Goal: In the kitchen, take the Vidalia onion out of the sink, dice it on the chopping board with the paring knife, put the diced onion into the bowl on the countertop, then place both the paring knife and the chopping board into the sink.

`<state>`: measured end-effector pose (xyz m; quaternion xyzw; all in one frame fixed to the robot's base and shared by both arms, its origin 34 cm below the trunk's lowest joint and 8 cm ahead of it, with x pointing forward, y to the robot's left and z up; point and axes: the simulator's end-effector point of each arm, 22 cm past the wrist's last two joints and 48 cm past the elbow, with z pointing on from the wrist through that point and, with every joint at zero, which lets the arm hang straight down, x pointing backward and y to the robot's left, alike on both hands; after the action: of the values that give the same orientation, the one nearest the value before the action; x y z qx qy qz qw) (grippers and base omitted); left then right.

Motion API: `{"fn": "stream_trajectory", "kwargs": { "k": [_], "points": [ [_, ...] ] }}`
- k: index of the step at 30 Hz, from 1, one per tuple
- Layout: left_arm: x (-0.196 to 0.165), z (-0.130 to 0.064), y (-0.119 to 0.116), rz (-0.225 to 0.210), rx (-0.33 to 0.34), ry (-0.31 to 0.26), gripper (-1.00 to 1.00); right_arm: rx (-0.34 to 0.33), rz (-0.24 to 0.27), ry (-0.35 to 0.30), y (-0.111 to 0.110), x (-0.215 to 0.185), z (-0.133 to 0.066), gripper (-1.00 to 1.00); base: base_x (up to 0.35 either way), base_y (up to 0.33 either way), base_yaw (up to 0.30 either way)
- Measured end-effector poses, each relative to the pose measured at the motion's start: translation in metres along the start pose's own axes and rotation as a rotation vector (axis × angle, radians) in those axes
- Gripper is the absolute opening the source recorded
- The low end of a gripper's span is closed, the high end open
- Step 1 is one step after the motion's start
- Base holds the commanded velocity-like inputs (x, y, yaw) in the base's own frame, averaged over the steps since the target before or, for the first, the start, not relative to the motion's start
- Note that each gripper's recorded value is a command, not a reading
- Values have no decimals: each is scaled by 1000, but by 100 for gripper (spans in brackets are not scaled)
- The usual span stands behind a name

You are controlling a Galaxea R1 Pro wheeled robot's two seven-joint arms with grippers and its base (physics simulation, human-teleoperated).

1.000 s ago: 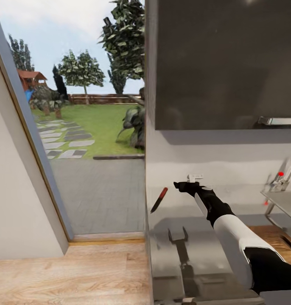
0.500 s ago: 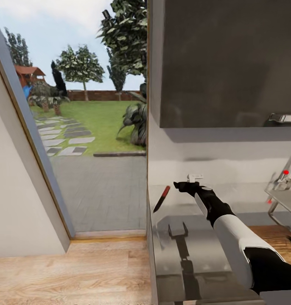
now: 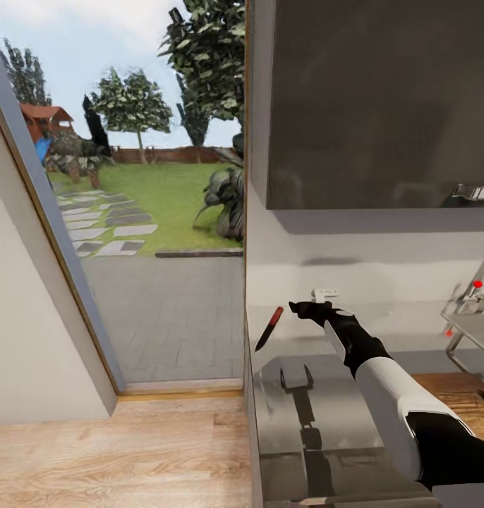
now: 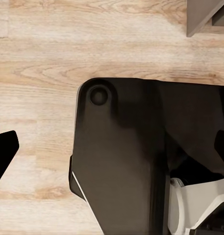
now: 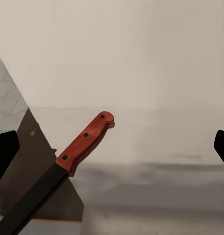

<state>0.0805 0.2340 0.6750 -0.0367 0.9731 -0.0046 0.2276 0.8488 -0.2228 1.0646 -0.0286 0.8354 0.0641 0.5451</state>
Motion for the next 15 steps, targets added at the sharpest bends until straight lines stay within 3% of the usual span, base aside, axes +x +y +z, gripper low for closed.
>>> {"fn": "stream_trajectory", "kwargs": {
  "k": [15],
  "points": [
    [0,0,0,0,0,0,100,1,-1,-2,0,-1,0,100,0,0,0]
  ]
}}
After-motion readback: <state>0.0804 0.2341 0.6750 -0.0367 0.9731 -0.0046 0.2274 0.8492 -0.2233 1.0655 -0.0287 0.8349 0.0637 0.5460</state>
